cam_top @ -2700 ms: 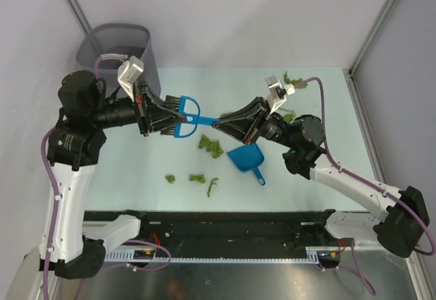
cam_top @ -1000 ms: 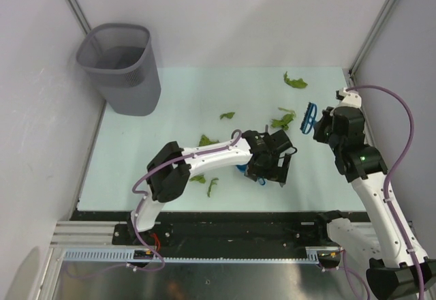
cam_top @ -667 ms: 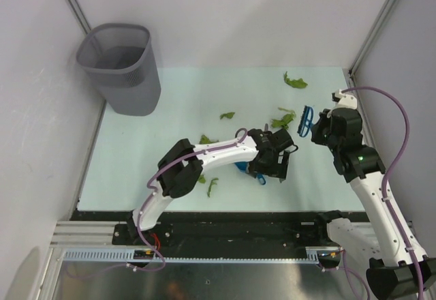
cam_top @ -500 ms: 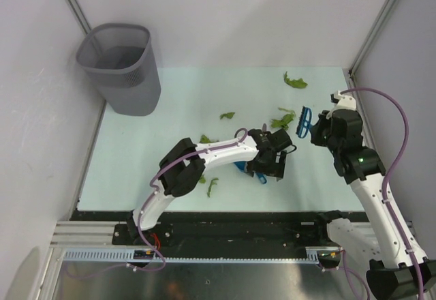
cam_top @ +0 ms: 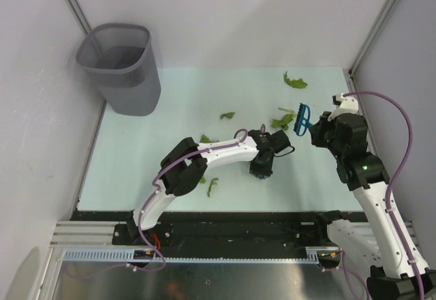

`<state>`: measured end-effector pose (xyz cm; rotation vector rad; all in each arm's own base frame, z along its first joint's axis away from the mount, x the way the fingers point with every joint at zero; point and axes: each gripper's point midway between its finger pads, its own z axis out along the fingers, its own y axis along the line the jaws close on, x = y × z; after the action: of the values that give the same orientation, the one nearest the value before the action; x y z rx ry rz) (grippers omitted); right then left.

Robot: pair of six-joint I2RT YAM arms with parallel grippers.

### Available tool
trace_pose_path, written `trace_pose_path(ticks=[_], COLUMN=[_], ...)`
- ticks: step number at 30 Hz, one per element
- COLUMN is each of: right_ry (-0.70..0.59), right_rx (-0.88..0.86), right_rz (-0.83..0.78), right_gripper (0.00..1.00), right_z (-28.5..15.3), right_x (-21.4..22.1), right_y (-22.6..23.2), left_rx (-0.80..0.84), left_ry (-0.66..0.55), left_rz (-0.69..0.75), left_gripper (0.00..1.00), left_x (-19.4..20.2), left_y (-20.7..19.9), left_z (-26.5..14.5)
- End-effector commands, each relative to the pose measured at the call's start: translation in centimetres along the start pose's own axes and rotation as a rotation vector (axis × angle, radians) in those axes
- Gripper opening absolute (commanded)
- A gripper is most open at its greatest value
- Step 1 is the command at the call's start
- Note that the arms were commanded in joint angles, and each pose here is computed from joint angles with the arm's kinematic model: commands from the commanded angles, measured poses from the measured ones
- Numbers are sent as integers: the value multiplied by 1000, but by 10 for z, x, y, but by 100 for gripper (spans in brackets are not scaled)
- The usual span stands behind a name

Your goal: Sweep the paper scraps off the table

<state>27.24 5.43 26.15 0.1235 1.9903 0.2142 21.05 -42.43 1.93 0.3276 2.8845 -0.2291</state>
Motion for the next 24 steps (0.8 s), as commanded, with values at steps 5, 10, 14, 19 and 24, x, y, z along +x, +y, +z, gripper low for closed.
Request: trace_pose_path(ticks=[5,10,14,19,24], right_ry=[-84,-100,-113,-126,-134], right_rx=[-54,-60,-77,-104,-103], right_rz=[-8,-12,-15,-10,1], right_gripper=[0,0,0,0,0], right_z=[-10,-16,-18,-20,-24], right_x=[-19,-22,-24,-28,-33], right_y=[9,9,12,17,18], left_rx=[-29,33,107,168,140], left_ry=[-10,-23,-105,-154,-224], left_rz=[37,91,231,488,695], left_gripper=[19,8,0,0,0], left_x=[9,9,-6,-13,-11], left_y=[8,2,1,5,35], left_z=[5,-4,-32,-55,-89])
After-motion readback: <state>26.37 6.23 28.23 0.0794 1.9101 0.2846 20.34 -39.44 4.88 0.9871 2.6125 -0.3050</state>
